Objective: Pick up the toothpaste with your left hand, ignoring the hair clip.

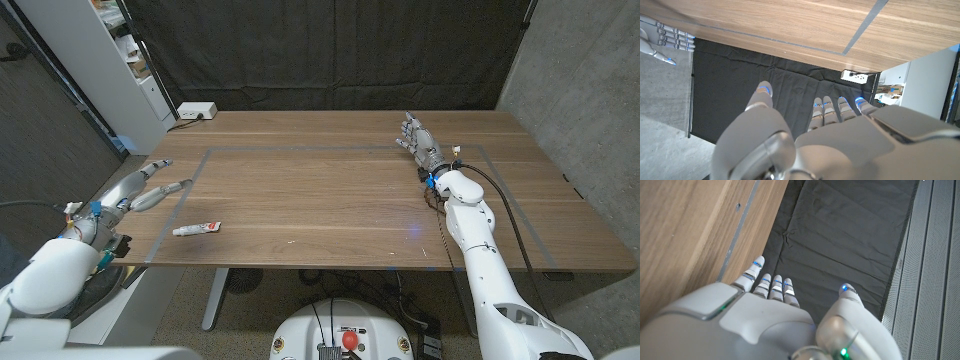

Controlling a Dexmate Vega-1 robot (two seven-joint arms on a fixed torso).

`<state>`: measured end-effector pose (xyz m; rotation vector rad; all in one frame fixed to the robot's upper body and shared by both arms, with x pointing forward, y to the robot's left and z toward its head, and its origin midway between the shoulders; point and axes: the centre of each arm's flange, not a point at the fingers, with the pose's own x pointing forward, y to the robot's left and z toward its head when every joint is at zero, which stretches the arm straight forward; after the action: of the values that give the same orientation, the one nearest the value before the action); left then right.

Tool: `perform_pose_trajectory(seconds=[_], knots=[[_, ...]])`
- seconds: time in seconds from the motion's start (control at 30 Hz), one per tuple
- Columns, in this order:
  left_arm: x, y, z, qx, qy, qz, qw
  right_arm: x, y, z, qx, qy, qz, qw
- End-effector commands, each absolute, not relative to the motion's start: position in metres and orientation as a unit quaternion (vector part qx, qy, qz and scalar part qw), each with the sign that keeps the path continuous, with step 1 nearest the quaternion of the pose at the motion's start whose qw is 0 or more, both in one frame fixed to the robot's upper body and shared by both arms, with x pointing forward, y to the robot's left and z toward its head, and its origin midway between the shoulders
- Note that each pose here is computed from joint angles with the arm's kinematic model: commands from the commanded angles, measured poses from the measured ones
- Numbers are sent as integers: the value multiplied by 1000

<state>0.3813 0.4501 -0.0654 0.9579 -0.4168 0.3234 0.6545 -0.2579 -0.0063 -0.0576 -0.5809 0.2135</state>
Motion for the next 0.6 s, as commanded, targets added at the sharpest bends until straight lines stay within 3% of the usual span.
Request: perform_pose_trajectory(seconds=[0.03,0.6], knots=[[376,447,-63,485,-184,161,840,656,-256,-5,-28,-286,106,952],[369,446,-58,527,-163,173,816,654,-254,-5,-30,-286,105,952]])
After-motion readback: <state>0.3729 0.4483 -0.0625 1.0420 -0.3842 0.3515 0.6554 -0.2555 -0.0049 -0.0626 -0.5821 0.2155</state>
